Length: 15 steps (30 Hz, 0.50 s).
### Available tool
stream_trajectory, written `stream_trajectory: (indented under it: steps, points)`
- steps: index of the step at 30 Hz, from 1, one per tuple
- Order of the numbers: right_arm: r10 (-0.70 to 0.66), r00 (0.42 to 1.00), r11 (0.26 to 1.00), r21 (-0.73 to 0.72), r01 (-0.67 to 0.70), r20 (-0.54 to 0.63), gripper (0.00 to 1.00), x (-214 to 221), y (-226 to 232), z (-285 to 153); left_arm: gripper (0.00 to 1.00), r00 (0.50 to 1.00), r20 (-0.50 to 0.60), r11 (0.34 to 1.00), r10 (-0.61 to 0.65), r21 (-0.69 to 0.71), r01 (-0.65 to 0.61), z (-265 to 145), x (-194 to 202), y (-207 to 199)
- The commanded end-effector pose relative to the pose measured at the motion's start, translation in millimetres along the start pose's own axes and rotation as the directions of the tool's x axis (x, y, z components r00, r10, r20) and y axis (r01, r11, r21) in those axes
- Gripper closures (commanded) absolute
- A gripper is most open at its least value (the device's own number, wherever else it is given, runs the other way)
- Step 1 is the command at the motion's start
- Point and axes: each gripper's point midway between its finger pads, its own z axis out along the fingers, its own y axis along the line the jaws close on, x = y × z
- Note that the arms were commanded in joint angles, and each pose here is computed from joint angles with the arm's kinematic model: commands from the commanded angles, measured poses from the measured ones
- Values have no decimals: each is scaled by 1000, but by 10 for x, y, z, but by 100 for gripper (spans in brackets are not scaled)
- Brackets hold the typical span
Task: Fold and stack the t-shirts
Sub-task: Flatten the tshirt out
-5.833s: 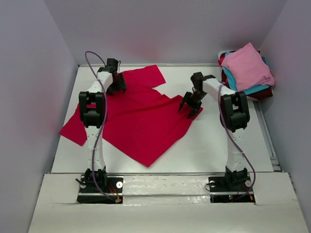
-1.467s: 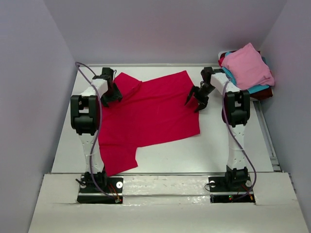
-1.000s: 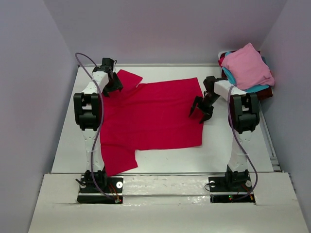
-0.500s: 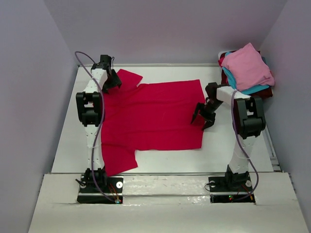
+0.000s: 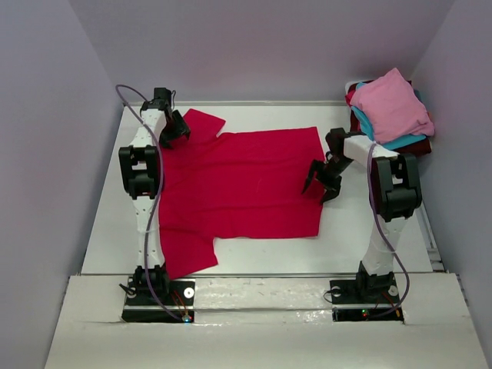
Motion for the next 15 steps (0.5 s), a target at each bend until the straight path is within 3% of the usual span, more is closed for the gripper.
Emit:
stream_trajectory:
  steps: [1,15]
  points:
    - [-53,998,998,-38,55,40,24,-82,189,-163,21,1000,-7,1000,-26,-2,26,46,-93,127]
    - [-90,995,995,-33,92,43,24,-143,253,-173,20,998,21,998,-63,9,63,205,-270,267]
